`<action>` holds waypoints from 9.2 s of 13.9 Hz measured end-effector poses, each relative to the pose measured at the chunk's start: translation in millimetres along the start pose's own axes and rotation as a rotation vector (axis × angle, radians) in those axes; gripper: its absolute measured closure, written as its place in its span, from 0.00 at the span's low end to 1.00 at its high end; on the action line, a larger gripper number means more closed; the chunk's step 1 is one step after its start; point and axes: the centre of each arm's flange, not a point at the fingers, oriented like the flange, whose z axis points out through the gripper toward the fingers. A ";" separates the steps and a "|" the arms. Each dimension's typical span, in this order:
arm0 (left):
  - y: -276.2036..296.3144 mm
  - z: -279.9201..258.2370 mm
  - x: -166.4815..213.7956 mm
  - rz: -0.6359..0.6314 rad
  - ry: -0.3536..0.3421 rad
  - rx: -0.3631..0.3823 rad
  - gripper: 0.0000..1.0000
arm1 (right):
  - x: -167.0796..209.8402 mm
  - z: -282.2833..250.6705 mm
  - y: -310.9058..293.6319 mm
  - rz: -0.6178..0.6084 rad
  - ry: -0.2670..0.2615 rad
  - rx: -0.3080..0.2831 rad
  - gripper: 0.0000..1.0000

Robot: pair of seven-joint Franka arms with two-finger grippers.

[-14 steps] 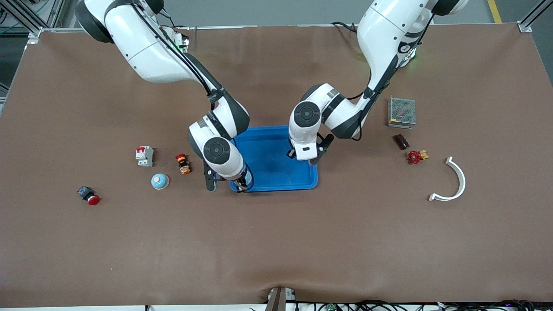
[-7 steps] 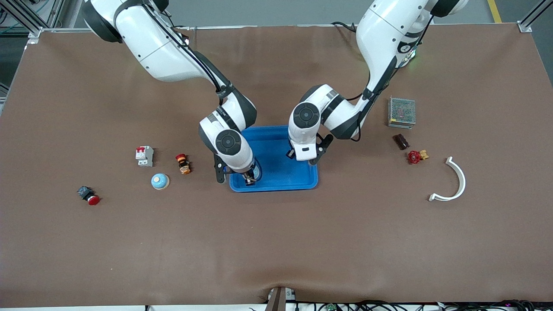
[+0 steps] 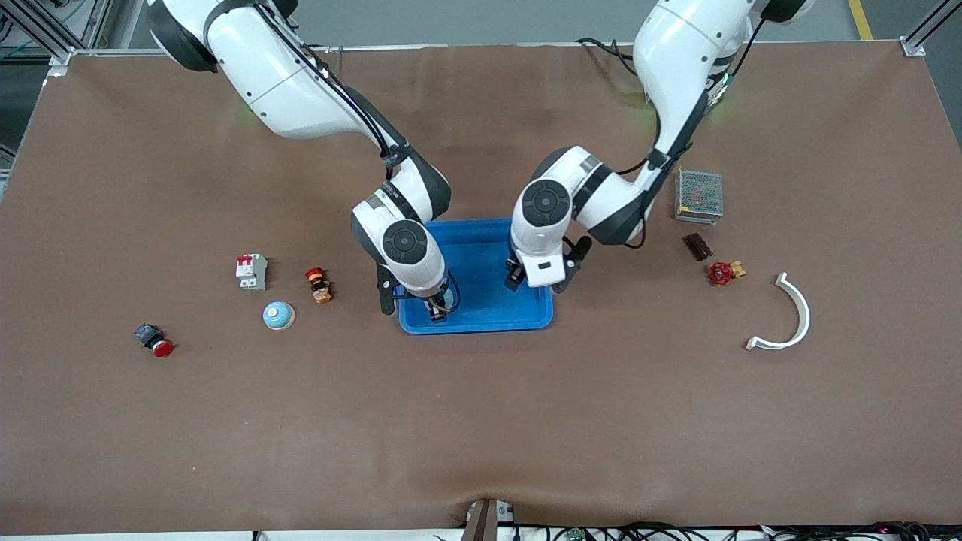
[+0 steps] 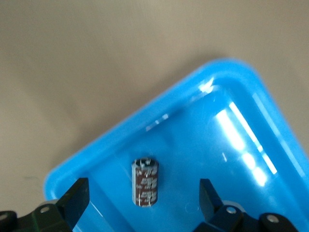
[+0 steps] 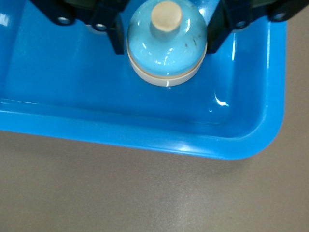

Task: Place electrolytic capacitor and blue bell in tray
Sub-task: 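Lower both held items into the tray and open both grippers, then move the right gripper to the second bell while the left gripper reaches the capacitor, then grasp the second bell with the right gripper while the left gripper grasps the capacitor, then carry the bell and capacitor over the tray with both grippers, then release the capacitor into the tray while the right gripper lowers the bell, then open the right gripper to drop the bell while the left gripper withdraws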

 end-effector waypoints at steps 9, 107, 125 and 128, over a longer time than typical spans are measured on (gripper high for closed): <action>-59.3 -58.5 177.0 0.144 -0.013 0.158 0.00 | 5.4 -38.8 -2.6 -0.095 0.064 -0.140 0.00; -14.2 -187.5 176.9 0.348 0.154 -0.051 0.00 | 4.9 -15.5 117.9 -1.187 -0.001 0.101 0.34; -156.6 -348.8 274.7 0.835 0.176 0.112 0.00 | -6.5 2.0 107.6 -1.082 0.020 0.108 0.29; -181.2 -367.2 289.8 0.898 0.153 0.099 0.00 | -6.4 -5.9 98.6 -1.048 0.030 0.089 0.01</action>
